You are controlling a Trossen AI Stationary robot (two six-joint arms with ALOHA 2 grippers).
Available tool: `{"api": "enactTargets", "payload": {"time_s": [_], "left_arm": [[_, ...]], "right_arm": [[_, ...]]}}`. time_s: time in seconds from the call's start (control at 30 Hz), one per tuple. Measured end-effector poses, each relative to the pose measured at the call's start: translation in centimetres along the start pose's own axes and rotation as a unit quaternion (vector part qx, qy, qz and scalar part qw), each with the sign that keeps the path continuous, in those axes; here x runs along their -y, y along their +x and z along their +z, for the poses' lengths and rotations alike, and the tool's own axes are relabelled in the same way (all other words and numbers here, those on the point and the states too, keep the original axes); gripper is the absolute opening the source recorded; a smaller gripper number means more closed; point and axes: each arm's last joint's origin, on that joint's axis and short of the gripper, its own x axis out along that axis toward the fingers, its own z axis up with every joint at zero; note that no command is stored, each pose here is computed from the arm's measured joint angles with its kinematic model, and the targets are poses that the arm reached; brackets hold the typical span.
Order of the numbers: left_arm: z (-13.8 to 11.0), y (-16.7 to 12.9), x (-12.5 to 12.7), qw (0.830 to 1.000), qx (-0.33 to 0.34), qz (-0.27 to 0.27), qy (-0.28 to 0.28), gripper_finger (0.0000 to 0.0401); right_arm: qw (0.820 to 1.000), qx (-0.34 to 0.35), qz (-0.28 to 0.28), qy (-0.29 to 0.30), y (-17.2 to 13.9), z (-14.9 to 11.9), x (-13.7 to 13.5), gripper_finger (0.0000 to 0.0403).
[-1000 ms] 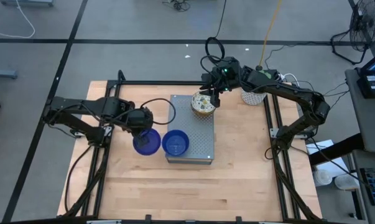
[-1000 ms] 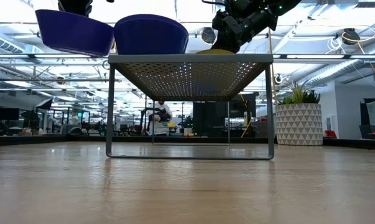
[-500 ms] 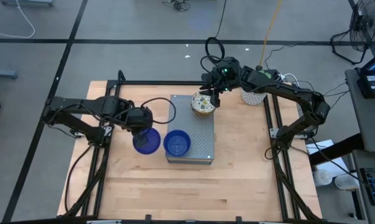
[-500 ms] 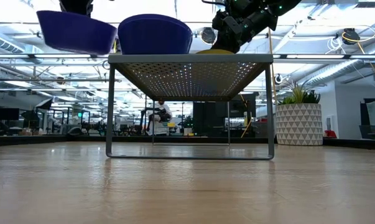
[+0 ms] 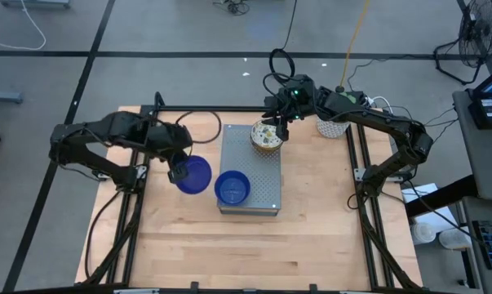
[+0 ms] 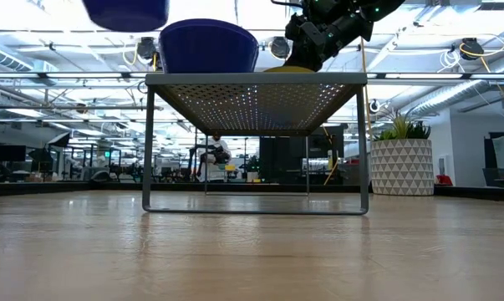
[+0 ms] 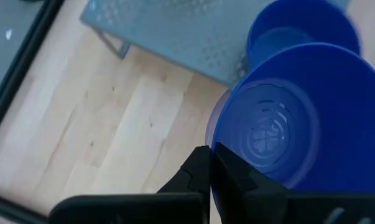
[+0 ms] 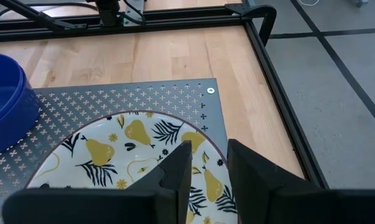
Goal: Pick & Place Mini bowls
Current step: Stack the blue bowl on top of the blue bowl on the shelf
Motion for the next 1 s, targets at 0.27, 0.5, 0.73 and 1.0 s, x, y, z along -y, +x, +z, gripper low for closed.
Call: {"api": "enactTargets", "payload": {"time_s": [0.27, 0.5, 0.73, 1.0], "left_arm": [[3.1, -0.6, 0.1, 0.997, 0.007, -0.052, 0.052, 0.0005], [6.2, 1.8, 1.2, 0.987, -0.009, -0.085, 0.139, 0.0005], [8.2, 5.0, 2.5, 0.965, -0.002, -0.133, 0.226, 0.0006], [9.7, 7.1, 2.4, 0.959, 0.016, -0.139, 0.245, 0.0004]], "right_arm": [[1.0, 0.0, 0.0, 0.0, 0.0, 0.0, 0.0, 0.0089], [1.0, 0.0, 0.0, 0.0, 0.0, 0.0, 0.0, 0.0089], [1.0, 0.0, 0.0, 0.001, 0.0, 0.0, 0.0, 0.0089], [1.0, 0.0, 0.0, 0.0, 0.0, 0.0, 0.0, 0.0089]]}}
